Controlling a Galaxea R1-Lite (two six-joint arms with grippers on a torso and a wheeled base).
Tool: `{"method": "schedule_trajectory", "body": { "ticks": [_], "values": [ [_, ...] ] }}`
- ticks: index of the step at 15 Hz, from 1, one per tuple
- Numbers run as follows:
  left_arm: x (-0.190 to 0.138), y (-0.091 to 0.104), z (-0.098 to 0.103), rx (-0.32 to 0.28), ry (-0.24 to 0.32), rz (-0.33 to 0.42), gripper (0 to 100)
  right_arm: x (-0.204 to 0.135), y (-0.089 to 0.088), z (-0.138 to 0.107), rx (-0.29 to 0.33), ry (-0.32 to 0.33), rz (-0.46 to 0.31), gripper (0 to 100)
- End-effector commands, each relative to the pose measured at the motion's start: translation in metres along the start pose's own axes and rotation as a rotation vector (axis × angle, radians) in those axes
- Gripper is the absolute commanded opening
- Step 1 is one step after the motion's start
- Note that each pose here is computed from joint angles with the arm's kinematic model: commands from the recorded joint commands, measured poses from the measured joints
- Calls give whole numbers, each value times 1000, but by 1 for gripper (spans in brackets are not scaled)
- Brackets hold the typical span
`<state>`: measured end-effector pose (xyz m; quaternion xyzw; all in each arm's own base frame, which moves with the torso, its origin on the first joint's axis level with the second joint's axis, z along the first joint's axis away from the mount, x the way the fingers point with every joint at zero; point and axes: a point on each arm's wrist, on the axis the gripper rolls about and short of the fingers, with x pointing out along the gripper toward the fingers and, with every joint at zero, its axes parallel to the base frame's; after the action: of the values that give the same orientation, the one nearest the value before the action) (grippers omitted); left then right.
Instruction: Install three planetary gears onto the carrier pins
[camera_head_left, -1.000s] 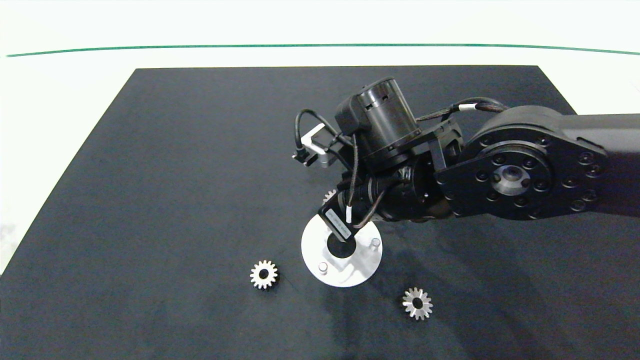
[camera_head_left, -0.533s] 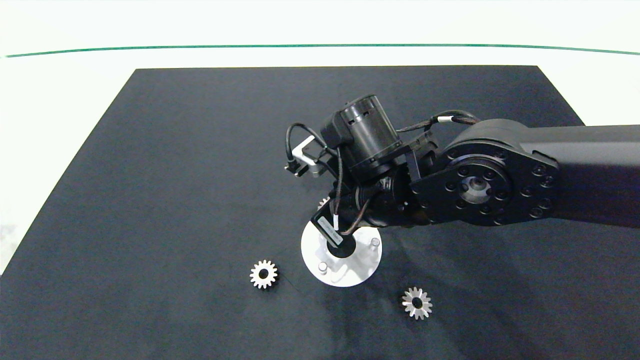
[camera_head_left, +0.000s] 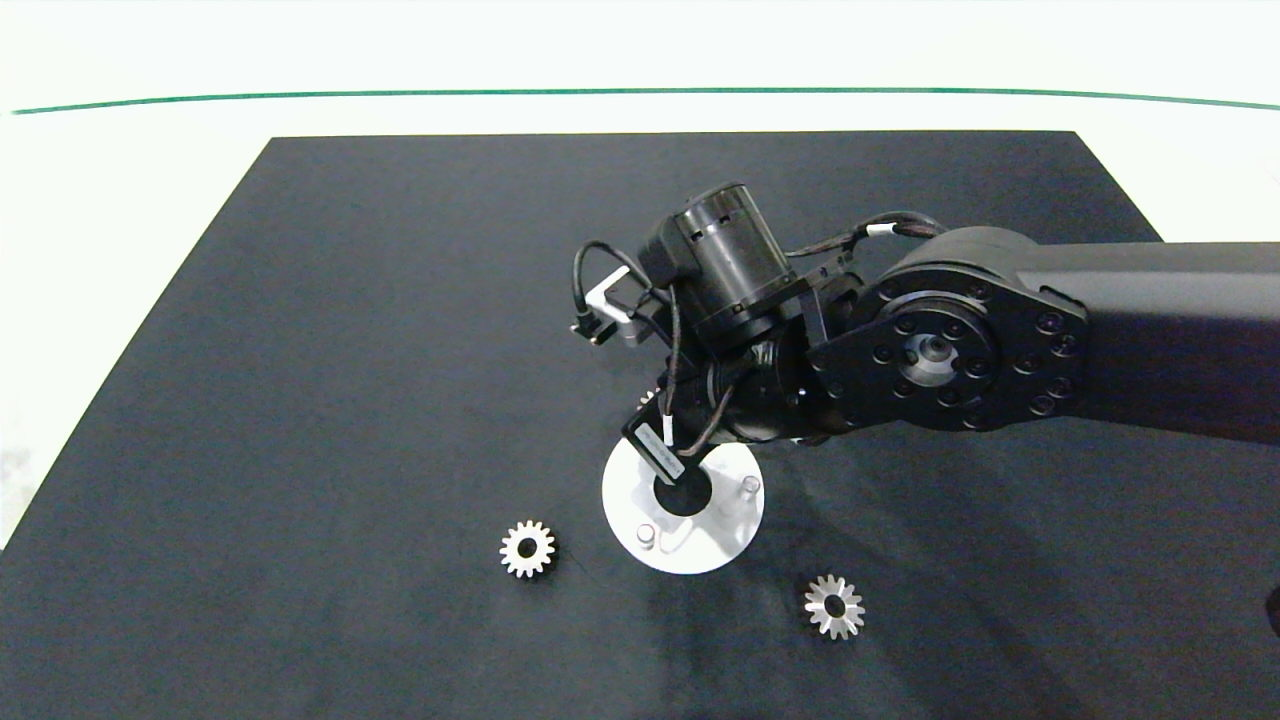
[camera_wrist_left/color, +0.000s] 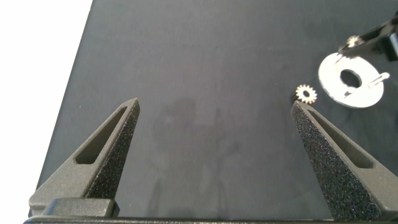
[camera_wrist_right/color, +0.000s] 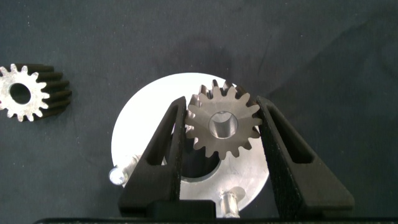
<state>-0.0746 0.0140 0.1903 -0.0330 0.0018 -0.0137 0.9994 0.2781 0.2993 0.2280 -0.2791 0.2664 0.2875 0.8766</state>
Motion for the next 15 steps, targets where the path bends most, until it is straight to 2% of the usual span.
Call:
{"method": "schedule_trajectory", "body": {
  "ticks": [1,15],
  "values": [
    [-1,0,1,-1,-3,-2,100,4,-3,1,5,1,-9,13],
    [-2,1,4,-3,-13,-7,100,10,-2,5,5,-6,-9,13]
  ]
}}
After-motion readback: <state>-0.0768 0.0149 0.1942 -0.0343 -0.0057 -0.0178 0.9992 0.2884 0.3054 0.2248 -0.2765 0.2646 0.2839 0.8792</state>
